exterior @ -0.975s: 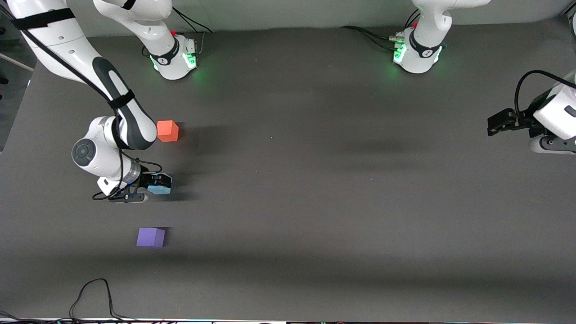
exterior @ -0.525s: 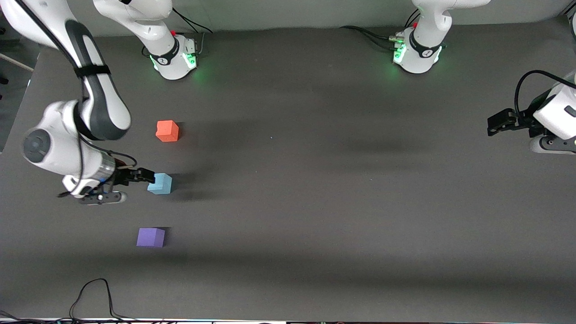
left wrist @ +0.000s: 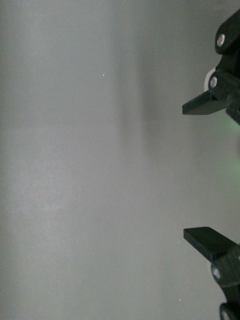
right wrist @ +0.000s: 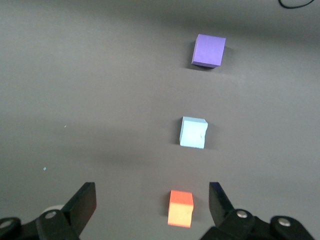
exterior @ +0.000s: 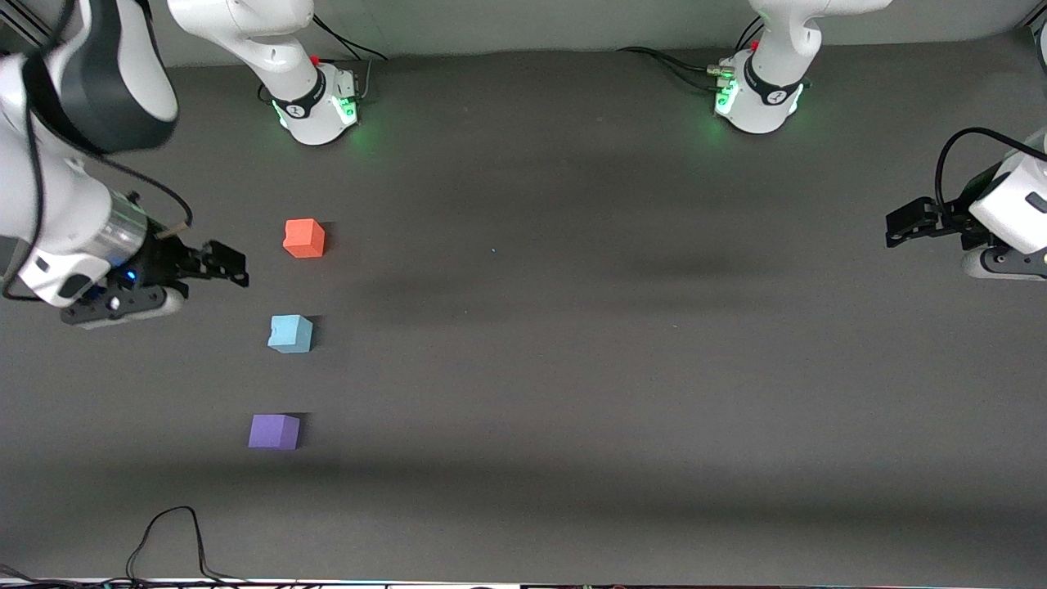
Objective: Place blue block between orange and purple blocks
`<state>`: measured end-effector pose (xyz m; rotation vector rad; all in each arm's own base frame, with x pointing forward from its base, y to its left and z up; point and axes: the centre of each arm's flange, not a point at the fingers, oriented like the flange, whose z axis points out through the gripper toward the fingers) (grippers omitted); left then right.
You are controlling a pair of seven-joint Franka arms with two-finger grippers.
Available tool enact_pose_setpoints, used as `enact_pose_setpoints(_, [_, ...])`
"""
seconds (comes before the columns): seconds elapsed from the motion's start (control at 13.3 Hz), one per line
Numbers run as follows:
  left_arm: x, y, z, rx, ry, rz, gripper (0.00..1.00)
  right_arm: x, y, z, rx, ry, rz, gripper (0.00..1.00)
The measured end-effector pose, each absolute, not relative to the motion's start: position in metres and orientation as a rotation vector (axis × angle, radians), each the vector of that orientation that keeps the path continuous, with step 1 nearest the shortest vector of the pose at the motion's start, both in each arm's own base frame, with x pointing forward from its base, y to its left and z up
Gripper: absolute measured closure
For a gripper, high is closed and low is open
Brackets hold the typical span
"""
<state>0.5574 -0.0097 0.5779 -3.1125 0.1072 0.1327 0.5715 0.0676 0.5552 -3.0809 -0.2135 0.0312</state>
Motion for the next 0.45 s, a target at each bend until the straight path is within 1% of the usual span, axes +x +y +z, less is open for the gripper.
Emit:
enact_pose_setpoints(0.07, [0.557, -0.01, 0.578, -3.113, 0.107, 0.133, 0.0, 0.568, 0.064, 0.572, -3.083, -0.206, 0.026, 0.0])
enact_pose_setpoints(0.22, [0.557, -0.01, 0.578, -3.113, 0.107, 0.133, 0.0, 0.565, 0.051, 0.588, -3.086, -0.174, -0.001, 0.0])
enact_pose_setpoints(0.45, [0.557, -0.01, 0.578, -3.113, 0.107, 0.133, 0.0, 0.565, 0.04, 0.591, -3.088, -0.143, -0.006, 0.0])
